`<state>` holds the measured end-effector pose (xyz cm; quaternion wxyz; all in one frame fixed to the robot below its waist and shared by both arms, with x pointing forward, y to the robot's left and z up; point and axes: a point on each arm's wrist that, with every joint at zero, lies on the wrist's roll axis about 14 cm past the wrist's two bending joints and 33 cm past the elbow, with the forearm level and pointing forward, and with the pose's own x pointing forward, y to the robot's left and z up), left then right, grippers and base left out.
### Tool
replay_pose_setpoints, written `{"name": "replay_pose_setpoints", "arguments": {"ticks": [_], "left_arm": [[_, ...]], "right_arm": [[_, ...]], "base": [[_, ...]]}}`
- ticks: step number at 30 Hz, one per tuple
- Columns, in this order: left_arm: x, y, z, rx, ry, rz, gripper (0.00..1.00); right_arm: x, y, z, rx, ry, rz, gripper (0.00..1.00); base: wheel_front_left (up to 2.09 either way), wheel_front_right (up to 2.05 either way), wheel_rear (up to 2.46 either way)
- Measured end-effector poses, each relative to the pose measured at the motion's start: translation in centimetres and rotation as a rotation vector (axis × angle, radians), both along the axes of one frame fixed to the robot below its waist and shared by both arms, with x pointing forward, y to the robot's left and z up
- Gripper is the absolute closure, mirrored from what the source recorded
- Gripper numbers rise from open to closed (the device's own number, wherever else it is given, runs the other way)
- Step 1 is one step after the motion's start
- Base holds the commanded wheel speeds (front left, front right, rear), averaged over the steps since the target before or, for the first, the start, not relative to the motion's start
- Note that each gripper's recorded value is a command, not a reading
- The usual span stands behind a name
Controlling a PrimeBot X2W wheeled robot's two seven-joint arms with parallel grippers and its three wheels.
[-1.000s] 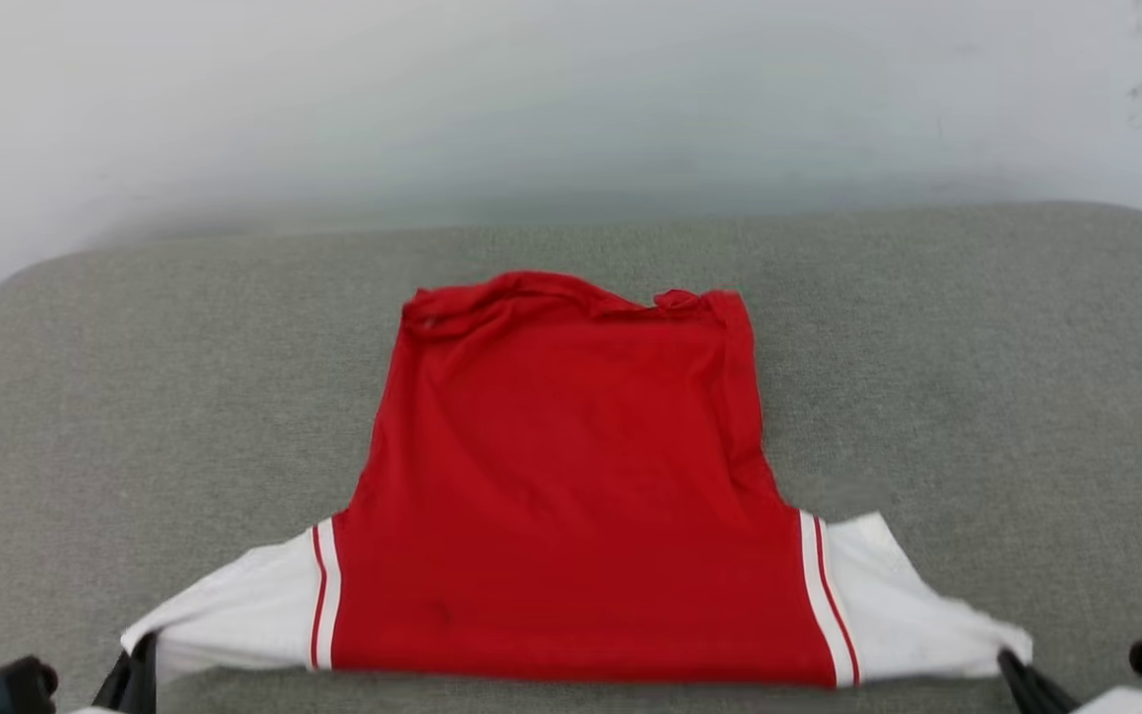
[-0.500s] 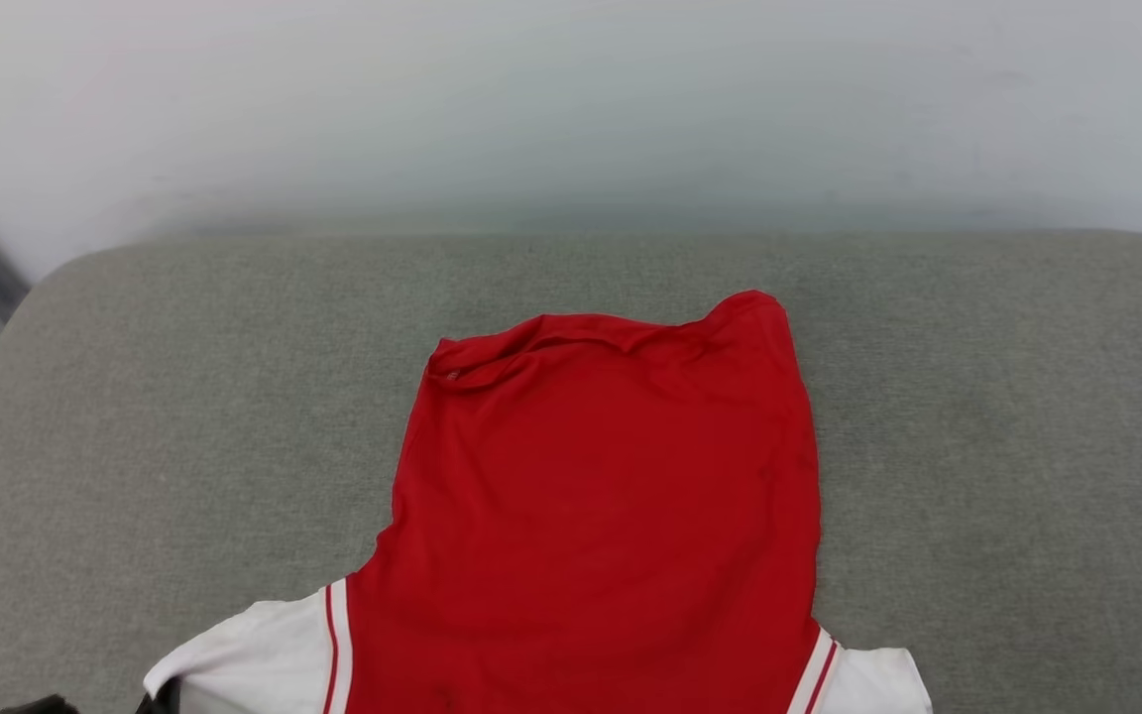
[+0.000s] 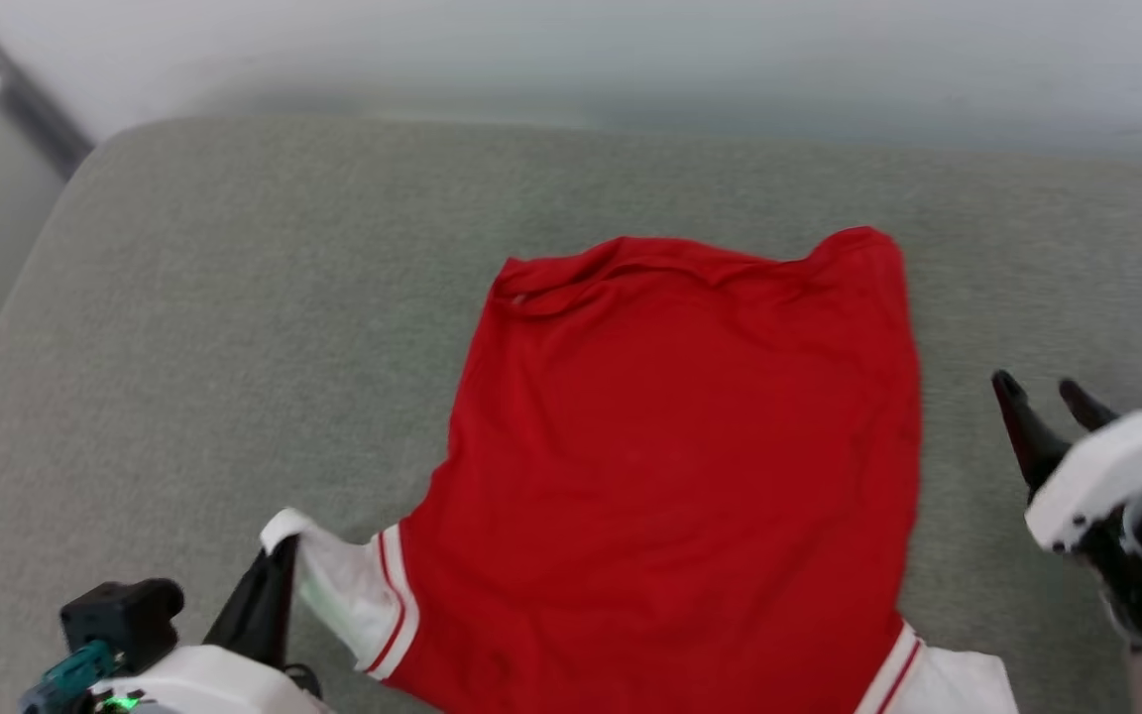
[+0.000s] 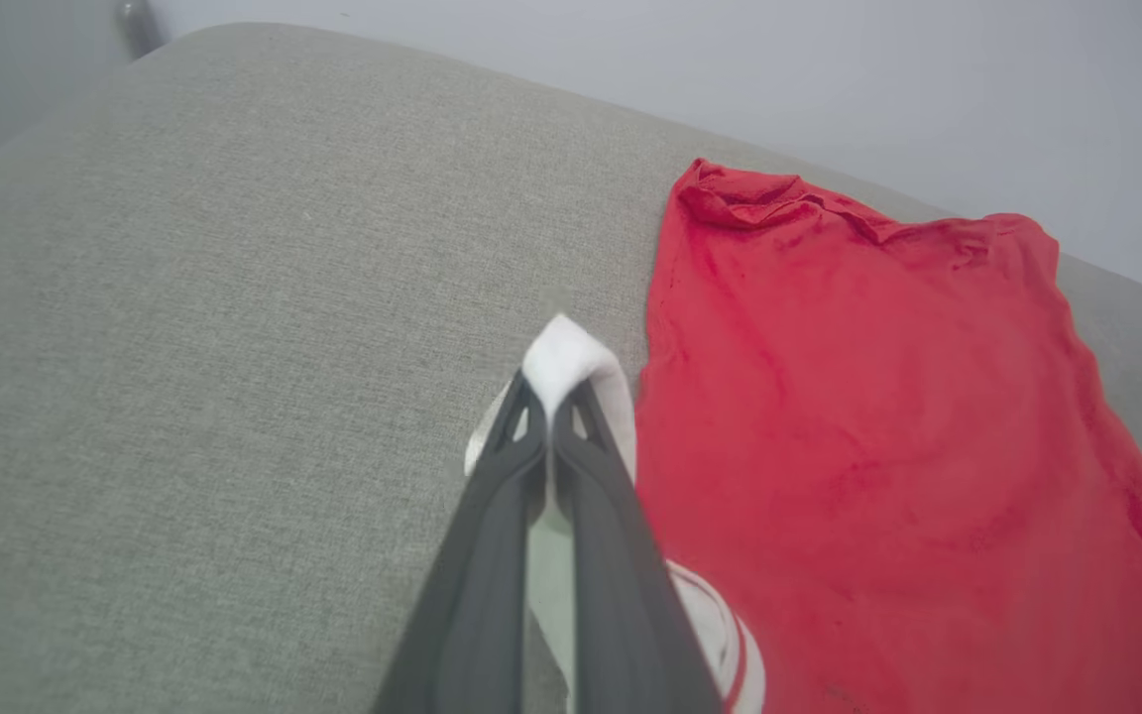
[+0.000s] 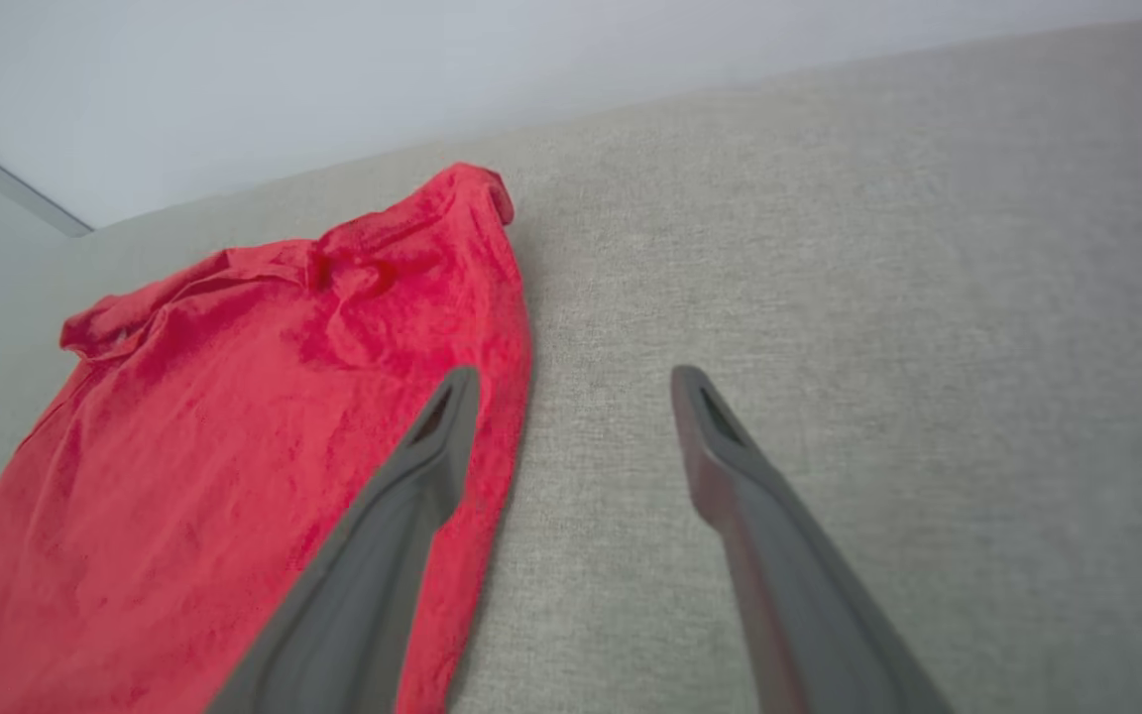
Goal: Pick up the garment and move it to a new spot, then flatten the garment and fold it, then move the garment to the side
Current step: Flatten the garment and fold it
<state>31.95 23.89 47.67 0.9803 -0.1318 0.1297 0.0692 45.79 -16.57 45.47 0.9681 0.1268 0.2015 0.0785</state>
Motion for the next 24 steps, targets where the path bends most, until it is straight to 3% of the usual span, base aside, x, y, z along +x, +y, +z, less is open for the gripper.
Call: {"name": "replay_pose_setpoints", "arguments": {"ticks": [9,19,20,21,22,24], "left_arm": [[1.9,0.4,-1.3,-0.008,-0.017,0.015,1.00],[1.8,1.8,-4.2,0.003,0.052,0.067,1.00],[1.6,1.9,-4.4,0.004,0.058,0.070,1.00],[1.6,2.0,-4.5,0.004,0.059,0.071,1.00],[1.6,2.0,-4.5,0.004,0.060,0.072,1.00],[1.8,2.0,-4.5,0.002,0.056,0.070,1.00]], "right_arm": [[9.4,4.5,-2.9,-0.109,0.211,0.184,0.00],[10.8,8.2,-10.0,-0.208,0.554,0.315,0.00],[10.7,8.1,-10.3,-0.220,0.579,0.320,0.15],[10.7,8.1,-10.4,-0.224,0.602,0.323,0.85],[10.6,8.1,-10.4,-0.224,0.617,0.322,1.00],[10.5,7.9,-10.4,-0.230,0.633,0.318,1.00]], "base": [[0.00,0.00,0.00],[0.00,0.00,0.00],[0.00,0.00,0.00],[0.00,0.00,0.00],[0.00,0.00,0.00],[0.00,0.00,0.00]]}}
